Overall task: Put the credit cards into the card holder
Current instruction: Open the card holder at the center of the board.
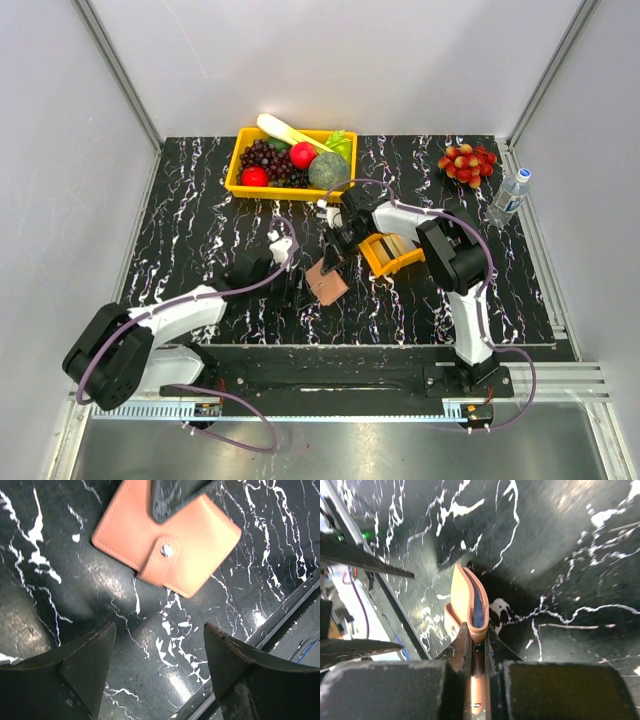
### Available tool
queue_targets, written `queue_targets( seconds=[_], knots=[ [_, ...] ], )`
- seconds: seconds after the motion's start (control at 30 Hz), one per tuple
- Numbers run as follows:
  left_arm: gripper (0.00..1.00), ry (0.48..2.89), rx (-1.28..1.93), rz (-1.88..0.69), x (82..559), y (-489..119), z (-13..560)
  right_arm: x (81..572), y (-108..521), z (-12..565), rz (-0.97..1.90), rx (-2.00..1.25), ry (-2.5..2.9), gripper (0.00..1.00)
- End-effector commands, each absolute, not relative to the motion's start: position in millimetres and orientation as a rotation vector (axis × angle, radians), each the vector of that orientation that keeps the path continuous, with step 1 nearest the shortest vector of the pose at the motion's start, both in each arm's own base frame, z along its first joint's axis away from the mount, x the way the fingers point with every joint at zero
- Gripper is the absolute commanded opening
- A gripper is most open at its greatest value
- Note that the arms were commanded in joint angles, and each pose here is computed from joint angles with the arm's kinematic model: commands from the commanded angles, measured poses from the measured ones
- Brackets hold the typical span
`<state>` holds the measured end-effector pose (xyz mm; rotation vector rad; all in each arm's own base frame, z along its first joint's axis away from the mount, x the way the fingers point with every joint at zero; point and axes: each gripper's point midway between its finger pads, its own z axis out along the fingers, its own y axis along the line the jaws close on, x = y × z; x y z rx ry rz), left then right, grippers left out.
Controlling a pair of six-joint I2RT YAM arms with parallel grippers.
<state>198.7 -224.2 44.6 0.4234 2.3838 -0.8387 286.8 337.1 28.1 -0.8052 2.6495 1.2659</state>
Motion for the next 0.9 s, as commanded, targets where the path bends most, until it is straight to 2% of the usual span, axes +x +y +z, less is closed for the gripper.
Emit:
queue_targets(
  seconds=[0.0, 0.07, 0.23, 0.6, 0.87],
  knots=[
    [0.75, 2.25, 0.529, -0.798, 228, -240, 77, 248, 314, 29, 1.295, -1.084, 2.725, 0.01],
    [0.75, 2.247, 0.568, -0.783, 235, -244, 78, 247, 312, 33, 1.304, -1.137, 2.695, 0.01],
    [0.74, 2.248, 0.706, -0.926, 234, -272, 79, 245, 309, 37, 1.302, -1.211, 2.678, 0.02],
    [0.69, 2.157, 0.811, -1.295, 203, -308, 81, 247, 310, 31, 1.296, -1.208, 2.689, 0.02],
    [0.66, 2.238, 0.809, -1.278, 203, -315, 50, 246, 310, 31, 1.3, -1.192, 2.687, 0.02]
  ],
)
